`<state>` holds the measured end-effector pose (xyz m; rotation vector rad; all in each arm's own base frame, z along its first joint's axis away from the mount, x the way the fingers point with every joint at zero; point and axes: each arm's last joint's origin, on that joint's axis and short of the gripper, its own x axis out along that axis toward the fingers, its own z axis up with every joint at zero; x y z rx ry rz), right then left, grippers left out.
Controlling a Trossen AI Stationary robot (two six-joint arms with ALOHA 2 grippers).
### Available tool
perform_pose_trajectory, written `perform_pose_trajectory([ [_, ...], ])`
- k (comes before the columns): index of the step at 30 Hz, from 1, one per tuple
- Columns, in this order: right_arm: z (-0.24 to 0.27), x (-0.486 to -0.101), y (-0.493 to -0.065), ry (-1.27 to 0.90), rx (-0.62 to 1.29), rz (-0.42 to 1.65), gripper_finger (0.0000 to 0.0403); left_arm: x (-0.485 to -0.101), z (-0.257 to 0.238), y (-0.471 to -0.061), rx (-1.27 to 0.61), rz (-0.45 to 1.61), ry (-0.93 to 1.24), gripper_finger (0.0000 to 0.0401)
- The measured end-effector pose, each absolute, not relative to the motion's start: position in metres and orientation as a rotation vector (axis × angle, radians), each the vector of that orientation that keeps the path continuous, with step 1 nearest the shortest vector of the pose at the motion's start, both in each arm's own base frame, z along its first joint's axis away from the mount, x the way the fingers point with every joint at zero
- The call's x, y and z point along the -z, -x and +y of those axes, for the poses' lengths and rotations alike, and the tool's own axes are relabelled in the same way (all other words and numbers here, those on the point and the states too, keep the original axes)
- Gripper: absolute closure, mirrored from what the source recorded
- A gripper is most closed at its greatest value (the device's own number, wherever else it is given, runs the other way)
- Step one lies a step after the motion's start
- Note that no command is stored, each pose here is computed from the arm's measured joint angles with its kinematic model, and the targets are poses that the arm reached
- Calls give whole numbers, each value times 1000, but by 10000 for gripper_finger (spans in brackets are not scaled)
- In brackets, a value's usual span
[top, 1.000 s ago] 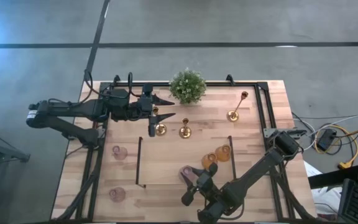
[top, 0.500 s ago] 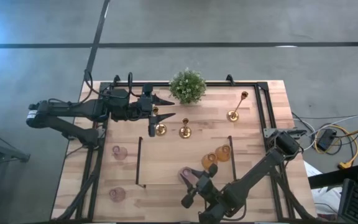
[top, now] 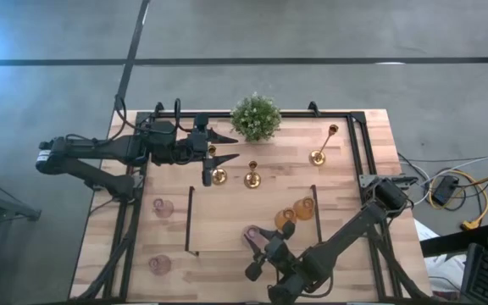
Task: Pick & Place candle stick holders
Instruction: Put the top violet candle holder on the shelf
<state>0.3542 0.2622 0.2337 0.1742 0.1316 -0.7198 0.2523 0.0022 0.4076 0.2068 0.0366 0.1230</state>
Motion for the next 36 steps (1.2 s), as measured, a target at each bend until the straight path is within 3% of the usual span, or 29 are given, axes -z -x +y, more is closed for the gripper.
perform_pose_trajectory([
  [9, 256, -231, -360, -190, 705, 172, 252, -407, 2, -252, -123, 37, -203, 229],
  [24, 256, -231, -360, -196, 692, 188, 174, -408, 2, -252, -123, 37, -203, 229],
  [36, 265, -248, -360, -165, 662, 186, 184, -407, 2, -252, -122, 39, -204, 229],
])
